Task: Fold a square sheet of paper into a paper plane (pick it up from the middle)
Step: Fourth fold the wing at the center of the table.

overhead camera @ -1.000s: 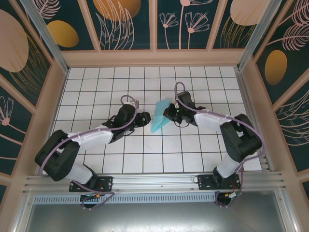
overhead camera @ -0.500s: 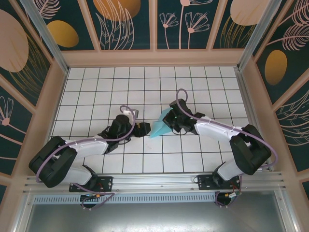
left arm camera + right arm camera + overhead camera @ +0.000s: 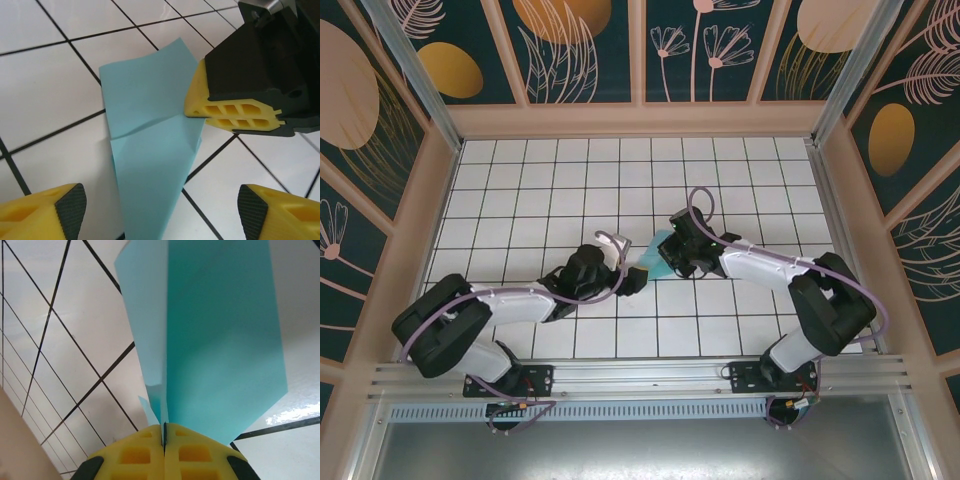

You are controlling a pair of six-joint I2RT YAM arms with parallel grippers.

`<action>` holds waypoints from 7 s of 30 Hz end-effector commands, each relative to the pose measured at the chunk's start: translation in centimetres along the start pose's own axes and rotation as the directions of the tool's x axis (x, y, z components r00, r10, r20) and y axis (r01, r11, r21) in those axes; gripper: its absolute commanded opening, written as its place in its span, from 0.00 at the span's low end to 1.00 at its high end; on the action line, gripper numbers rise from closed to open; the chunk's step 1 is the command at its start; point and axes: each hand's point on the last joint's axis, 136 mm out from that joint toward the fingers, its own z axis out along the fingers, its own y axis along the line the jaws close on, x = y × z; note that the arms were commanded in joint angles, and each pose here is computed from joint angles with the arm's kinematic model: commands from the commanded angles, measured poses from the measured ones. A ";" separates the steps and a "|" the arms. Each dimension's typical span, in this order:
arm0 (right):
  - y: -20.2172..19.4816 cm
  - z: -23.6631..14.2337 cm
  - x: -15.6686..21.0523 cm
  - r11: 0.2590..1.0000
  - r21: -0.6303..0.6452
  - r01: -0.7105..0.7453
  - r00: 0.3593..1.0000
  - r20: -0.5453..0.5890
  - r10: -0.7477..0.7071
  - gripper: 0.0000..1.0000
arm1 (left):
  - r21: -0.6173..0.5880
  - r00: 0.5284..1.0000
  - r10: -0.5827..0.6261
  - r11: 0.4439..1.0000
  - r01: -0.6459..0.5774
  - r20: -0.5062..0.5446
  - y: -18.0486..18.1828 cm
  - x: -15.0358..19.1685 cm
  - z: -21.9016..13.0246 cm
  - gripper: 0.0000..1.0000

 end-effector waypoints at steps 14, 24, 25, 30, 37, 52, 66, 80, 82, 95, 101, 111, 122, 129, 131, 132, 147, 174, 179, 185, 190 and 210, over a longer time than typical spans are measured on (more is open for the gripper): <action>-0.8 0.7 0.1 0.995 0.057 -0.086 0.992 -0.091 0.091 0.00 | 0.060 0.955 0.291 0.956 -0.288 -0.052 -1.2 0.9 4.5 0.67; -0.7 0.7 -0.1 0.994 0.054 -0.097 0.989 -0.108 0.103 0.00 | 0.093 0.942 0.320 0.946 -0.311 -0.104 -1.2 2.4 5.9 0.55; -0.7 0.7 -0.1 0.994 0.056 -0.097 0.989 -0.110 0.102 0.00 | 0.091 0.941 0.321 0.945 -0.313 -0.107 -1.1 2.5 6.0 0.52; -0.6 0.6 -0.3 0.996 0.051 -0.079 0.991 -0.108 0.084 0.13 | 0.091 0.939 0.325 0.944 -0.316 -0.114 -1.0 2.7 6.2 0.40; -0.4 0.1 -1.0 0.997 0.041 -0.062 0.994 -0.091 0.065 0.29 | 0.090 0.941 0.319 0.946 -0.310 -0.111 -0.9 2.8 6.1 0.23; 2.3 -5.8 -5.2 0.892 -0.180 0.414 0.906 0.177 -0.385 0.65 | 0.071 0.987 0.084 0.995 -0.075 -0.140 -1.1 2.9 5.9 0.14; -1.8 -3.2 -1.8 0.794 -0.329 0.511 0.849 0.050 -0.526 0.55 | 0.127 0.956 -0.231 0.958 0.256 -0.183 -2.7 2.8 6.1 0.12; -1.5 -0.5 -1.3 0.790 -0.344 0.507 0.834 -0.036 -0.551 0.48 | 0.145 0.934 -0.319 0.928 0.343 -0.164 -2.8 3.1 5.8 0.13; -1.4 -0.3 -1.3 0.789 -0.346 0.508 0.832 -0.041 -0.554 0.48 | 0.150 0.932 -0.318 0.927 0.344 -0.173 -2.8 3.3 6.0 0.13; -2.1 0.9 -1.6 0.808 -0.311 0.501 0.837 -0.064 -0.544 0.48 | 0.160 0.928 -0.317 0.923 0.349 -0.197 -3.0 3.9 6.4 0.13; -2.6 1.5 -1.7 0.820 -0.288 0.495 0.841 -0.077 -0.535 0.48 | 0.157 0.924 -0.324 0.921 0.358 -0.203 -3.0 4.2 6.4 0.14; -4.0 2.7 -1.9 0.843 -0.216 0.492 0.845 -0.114 -0.522 0.48 | 0.188 0.922 -0.318 0.913 0.361 -0.222 -3.7 4.0 6.3 0.22; -4.7 3.2 -1.7 0.846 -0.171 0.506 0.840 -0.126 -0.528 0.49 | 0.143 0.919 -0.344 0.917 0.373 -0.193 -3.2 3.0 5.4 0.35; -4.7 3.2 -1.6 0.840 -0.167 0.515 0.833 -0.130 -0.537 0.51 | 0.098 0.890 -0.424 0.891 0.443 -0.170 -2.4 3.1 4.1 0.43; -4.8 3.4 -1.6 0.838 -0.158 0.522 0.830 -0.134 -0.542 0.51 | 0.091 0.883 -0.448 0.882 0.462 -0.141 -2.2 2.4 3.5 0.42; -4.9 3.5 -1.5 0.837 -0.150 0.526 0.828 -0.138 -0.544 0.51 | 0.084 0.879 -0.459 0.878 0.471 -0.134 -2.1 2.4 3.3 0.41; -7.5 5.8 -0.9 0.800 0.049 0.598 0.791 -0.199 -0.579 0.56 | 0.056 0.844 -0.530 0.843 0.535 -0.083 -1.5 1.2 3.1 0.32; -7.1 6.1 0.2 0.779 0.031 0.626 0.762 -0.238 -0.603 0.67 | -0.027 0.828 -0.536 0.841 0.540 -0.162 -0.5 4.3 4.8 0.13; -6.5 5.5 0.1 0.774 -0.006 0.634 0.754 -0.221 -0.619 0.68 | -0.045 0.825 -0.542 0.839 0.542 -0.161 -0.2 4.6 4.7 0.12; -7.0 5.5 -0.3 0.792 0.008 0.611 0.774 -0.219 -0.594 0.63 | -0.046 0.824 -0.542 0.839 0.543 -0.166 -0.2 4.8 4.8 0.11; -8.0 6.0 -0.7 0.804 0.064 0.591 0.792 -0.234 -0.563 0.56 | -0.044 0.824 -0.541 0.839 0.542 -0.166 -0.2 4.8 4.8 0.11; -11.2 7.3 -0.3 0.775 0.206 0.598 0.792 -0.302 -0.531 0.47 | 0.017 0.834 -0.548 0.835 0.550 -0.073 0.0 0.4 4.2 0.09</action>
